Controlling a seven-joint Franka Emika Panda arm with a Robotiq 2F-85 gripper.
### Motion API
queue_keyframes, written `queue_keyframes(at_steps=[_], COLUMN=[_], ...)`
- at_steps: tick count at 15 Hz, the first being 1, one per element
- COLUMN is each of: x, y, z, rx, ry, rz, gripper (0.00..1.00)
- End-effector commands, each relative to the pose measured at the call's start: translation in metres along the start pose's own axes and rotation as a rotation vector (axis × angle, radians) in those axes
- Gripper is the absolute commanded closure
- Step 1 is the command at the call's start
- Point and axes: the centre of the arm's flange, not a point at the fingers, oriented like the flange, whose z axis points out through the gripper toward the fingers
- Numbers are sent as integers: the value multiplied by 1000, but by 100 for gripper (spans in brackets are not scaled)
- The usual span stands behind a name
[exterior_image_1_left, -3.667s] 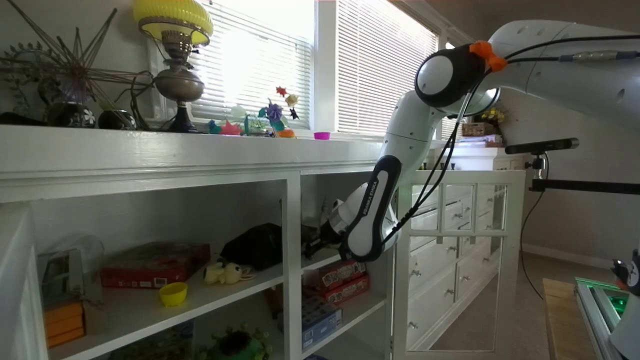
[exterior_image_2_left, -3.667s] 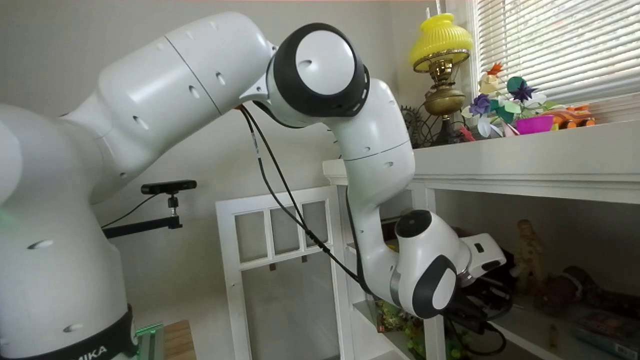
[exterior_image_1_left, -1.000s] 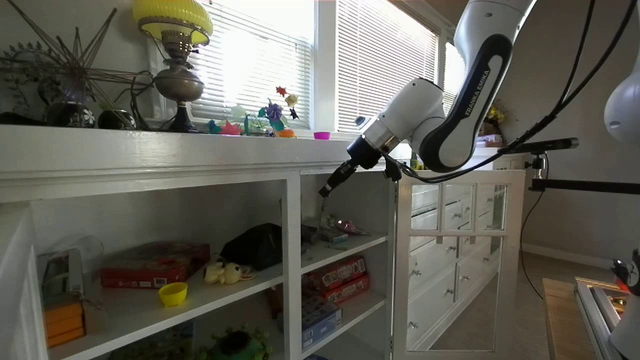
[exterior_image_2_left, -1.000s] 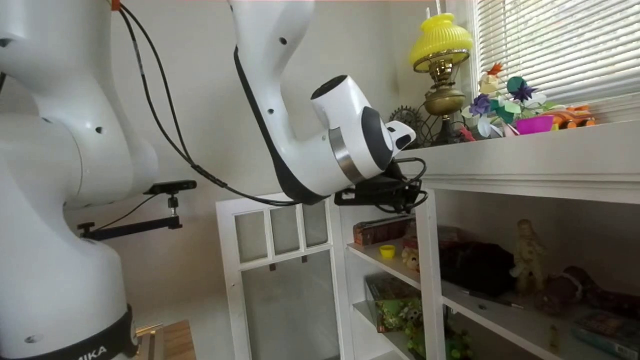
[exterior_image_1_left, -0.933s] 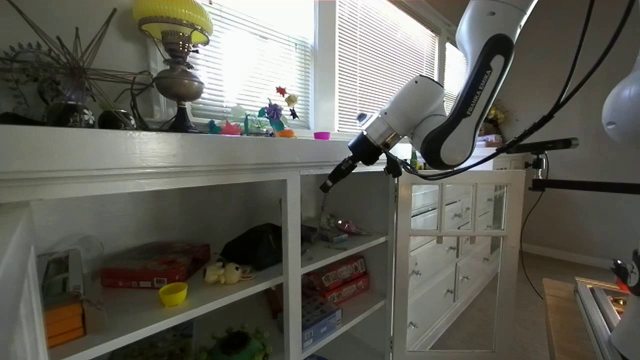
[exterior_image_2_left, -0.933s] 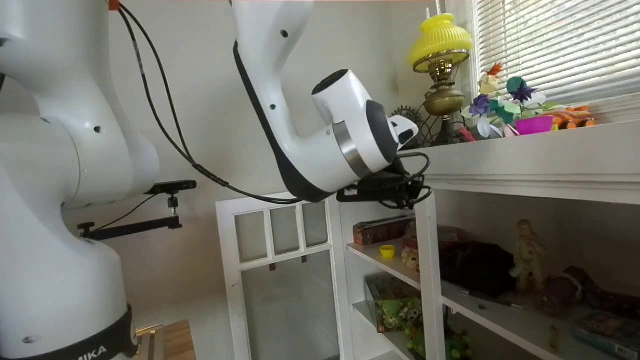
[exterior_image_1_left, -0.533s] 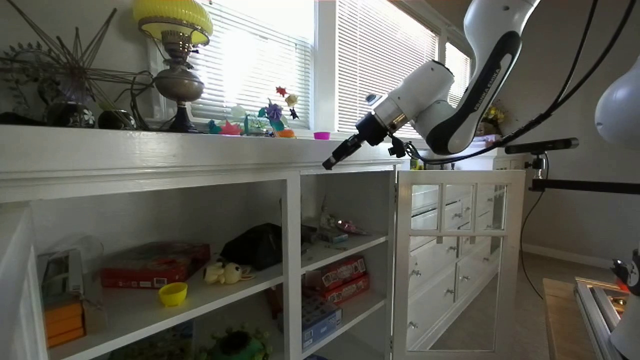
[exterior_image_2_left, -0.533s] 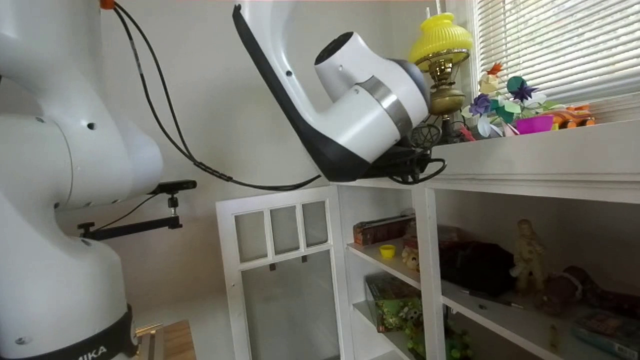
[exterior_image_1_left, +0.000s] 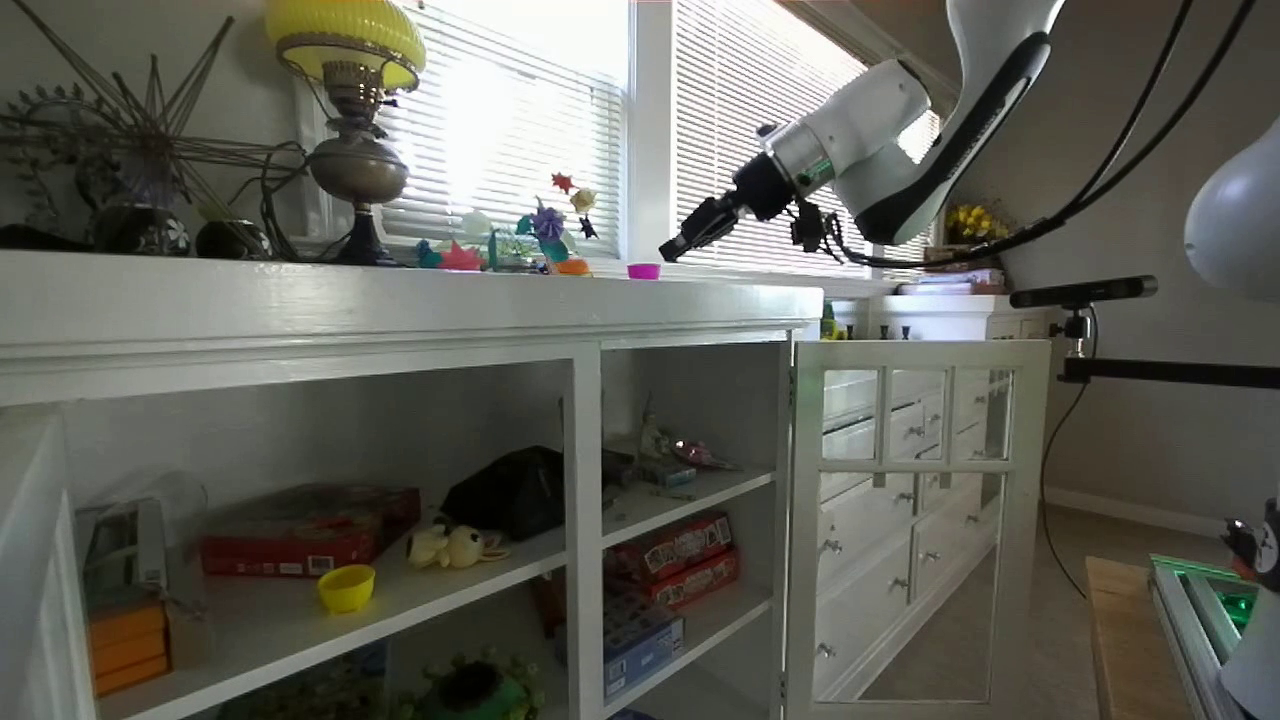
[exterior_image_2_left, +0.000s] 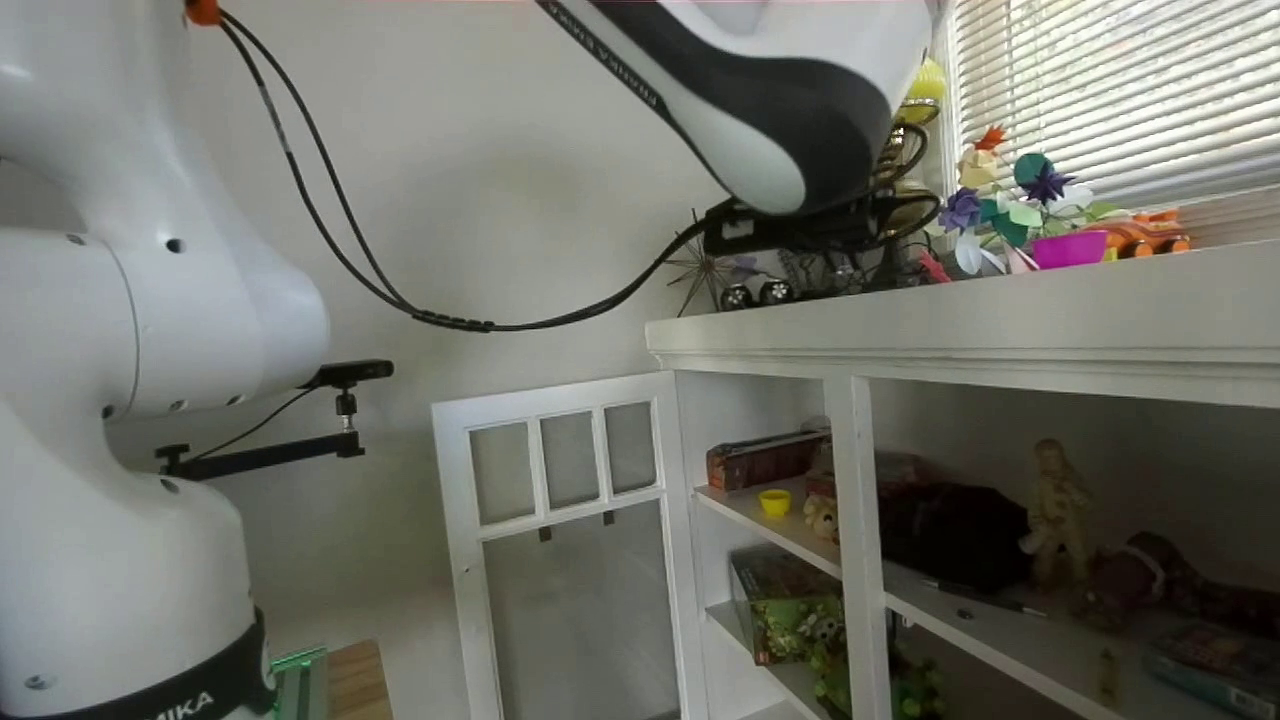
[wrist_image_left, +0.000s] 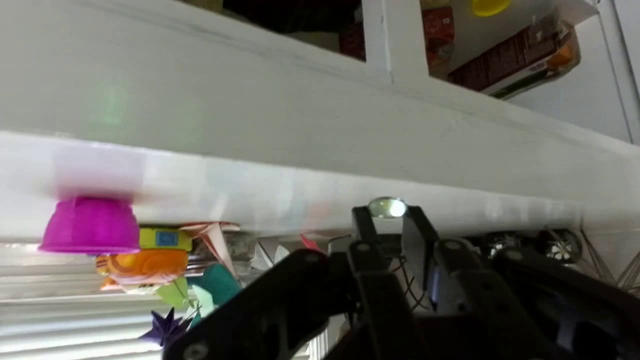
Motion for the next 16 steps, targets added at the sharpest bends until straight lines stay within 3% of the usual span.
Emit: queue_keyframes(at_steps=[1, 8, 14, 16], x=[51, 80, 68, 63], y=[26, 62, 100, 107], z=[-29, -38, -26, -23], rx=[-19, -178, -354, -362], ry=[41, 99, 89, 85], rz=[27, 84, 157, 183], gripper=[95, 95, 95, 95])
